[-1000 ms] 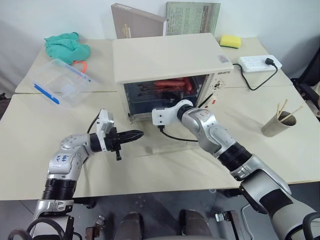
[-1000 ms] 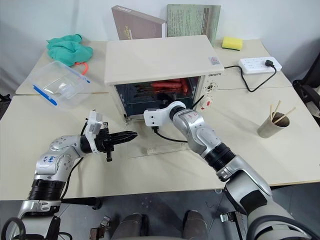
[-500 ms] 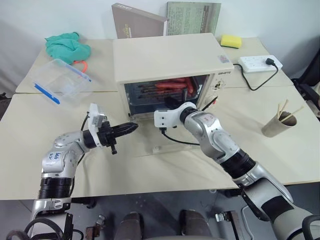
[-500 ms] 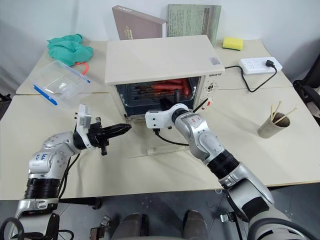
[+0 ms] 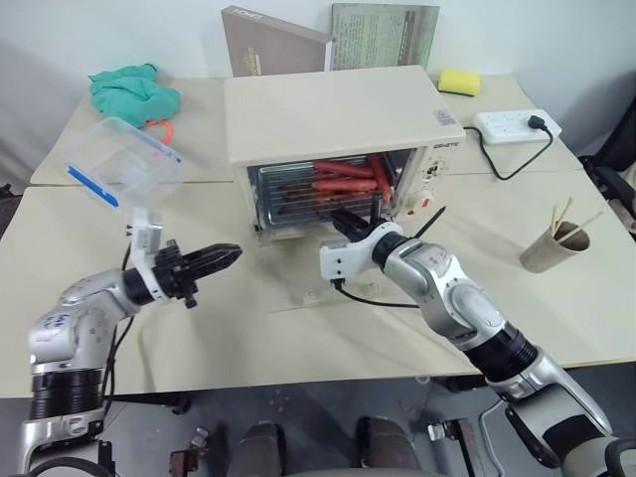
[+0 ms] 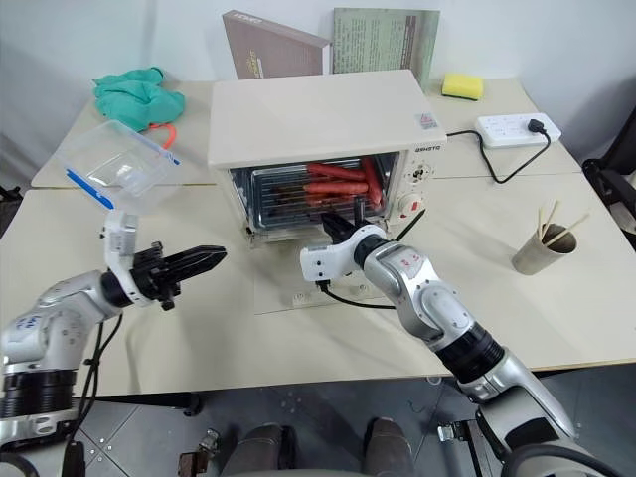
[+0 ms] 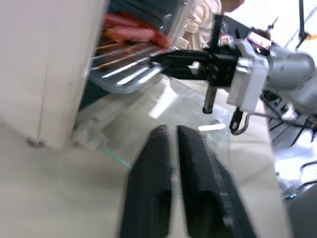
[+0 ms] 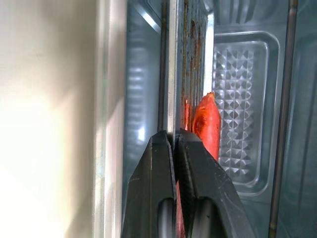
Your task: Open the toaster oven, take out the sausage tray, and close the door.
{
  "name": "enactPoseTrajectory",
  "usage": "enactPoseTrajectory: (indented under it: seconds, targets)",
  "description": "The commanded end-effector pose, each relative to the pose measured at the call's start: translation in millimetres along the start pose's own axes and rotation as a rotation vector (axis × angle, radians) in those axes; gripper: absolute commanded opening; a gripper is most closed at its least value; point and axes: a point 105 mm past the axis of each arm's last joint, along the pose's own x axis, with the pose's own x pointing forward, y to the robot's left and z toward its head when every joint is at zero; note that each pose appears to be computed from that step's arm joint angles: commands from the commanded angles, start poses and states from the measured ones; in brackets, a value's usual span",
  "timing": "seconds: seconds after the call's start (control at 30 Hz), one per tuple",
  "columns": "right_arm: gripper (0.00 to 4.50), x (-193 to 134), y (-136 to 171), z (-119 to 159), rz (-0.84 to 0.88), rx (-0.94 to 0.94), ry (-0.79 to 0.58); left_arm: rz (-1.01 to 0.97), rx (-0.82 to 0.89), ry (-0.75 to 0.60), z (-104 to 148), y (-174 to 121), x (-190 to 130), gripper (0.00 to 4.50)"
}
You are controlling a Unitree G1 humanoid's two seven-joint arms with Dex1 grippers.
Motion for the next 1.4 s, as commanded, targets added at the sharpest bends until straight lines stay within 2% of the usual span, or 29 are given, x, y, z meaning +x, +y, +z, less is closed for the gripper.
enactPoseTrajectory:
  seconds: [0.03, 0.3, 0.33, 0.43, 0.83, 1.0, 1.4]
  targets:
    - [0.0, -10, -22, 8, -0.073, -0.036, -0.047, 0.022, 0.013, -0.051, 12, -3, -5, 1.82]
    - [0.0, -21, -22, 13, -0.093, -0.057, -0.096, 0.005, 0.016, -0.106, 14, -7, -15, 4.29]
    - [0.0, -22, -22, 14, -0.099, -0.062, -0.107, 0.004, 0.011, -0.112, 15, -7, -15, 4.47]
    - [0.0, -27, -26, 19, -0.121, -0.074, -0.138, 0.019, 0.0, -0.115, 15, -5, -13, 4.47]
    - [0.0, -44, -23, 15, -0.152, -0.136, -0.189, 0.103, -0.292, -0.075, 0, 2, -3, 4.47]
    - [0.0, -51, -14, 15, -0.159, -0.132, -0.188, 0.125, -0.342, -0.121, 2, 8, 7, 4.47]
    - [0.0, -61, -6, 14, -0.217, -0.101, -0.167, 0.093, -0.453, -0.085, -5, -1, 18, 4.47]
